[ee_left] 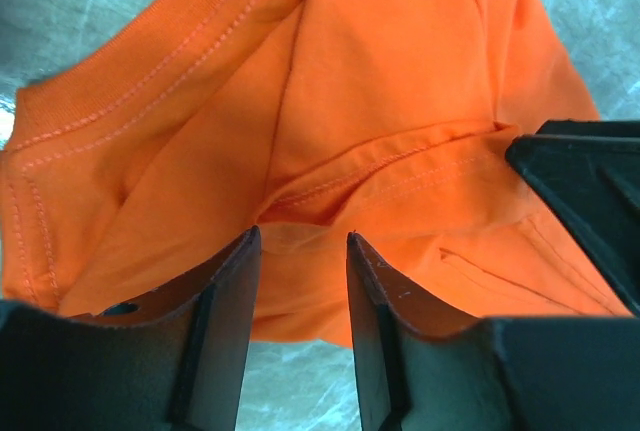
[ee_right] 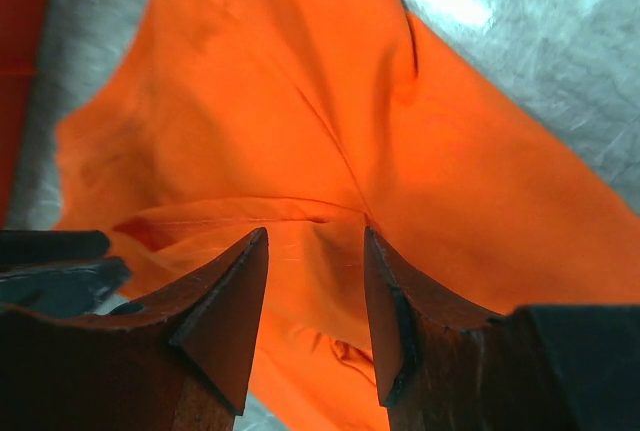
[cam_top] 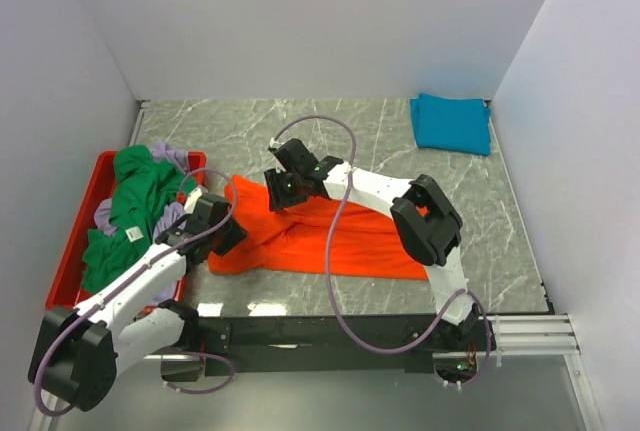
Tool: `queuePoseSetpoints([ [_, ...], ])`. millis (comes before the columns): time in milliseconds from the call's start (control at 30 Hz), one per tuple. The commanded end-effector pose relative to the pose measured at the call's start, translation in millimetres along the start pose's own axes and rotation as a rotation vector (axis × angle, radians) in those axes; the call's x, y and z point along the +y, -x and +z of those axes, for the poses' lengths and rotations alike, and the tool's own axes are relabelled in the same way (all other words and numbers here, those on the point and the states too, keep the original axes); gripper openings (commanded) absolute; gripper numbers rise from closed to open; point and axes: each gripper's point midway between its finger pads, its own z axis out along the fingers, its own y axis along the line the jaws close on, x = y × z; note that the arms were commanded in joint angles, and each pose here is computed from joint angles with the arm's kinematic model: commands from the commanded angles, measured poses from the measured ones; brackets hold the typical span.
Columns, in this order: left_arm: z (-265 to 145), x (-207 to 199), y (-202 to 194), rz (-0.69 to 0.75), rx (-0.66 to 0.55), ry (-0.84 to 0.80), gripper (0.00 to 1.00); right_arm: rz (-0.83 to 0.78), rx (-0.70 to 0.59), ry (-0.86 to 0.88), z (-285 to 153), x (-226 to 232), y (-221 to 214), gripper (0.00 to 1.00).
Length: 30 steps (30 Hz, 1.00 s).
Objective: Fold and stack the t-shirts
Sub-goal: Fold the tshirt
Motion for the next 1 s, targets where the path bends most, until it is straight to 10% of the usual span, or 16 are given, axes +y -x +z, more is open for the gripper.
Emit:
queuePoseSetpoints([
  [0, 5, 0, 8, 0.016, -0.047, 0.018, 0.45, -0.043, -0.027, 0.009, -2, 11, 15, 0.50],
  [600, 23, -1, 2, 0.022, -0.039, 0.026, 0.43, -0.045, 0.014, -0.001, 13, 5, -2, 0.50],
  [967, 13, -11, 6, 0.026, -0.039, -0.014, 0.00, -0.043, 0.006, -0.012, 11, 3, -2, 0.42],
])
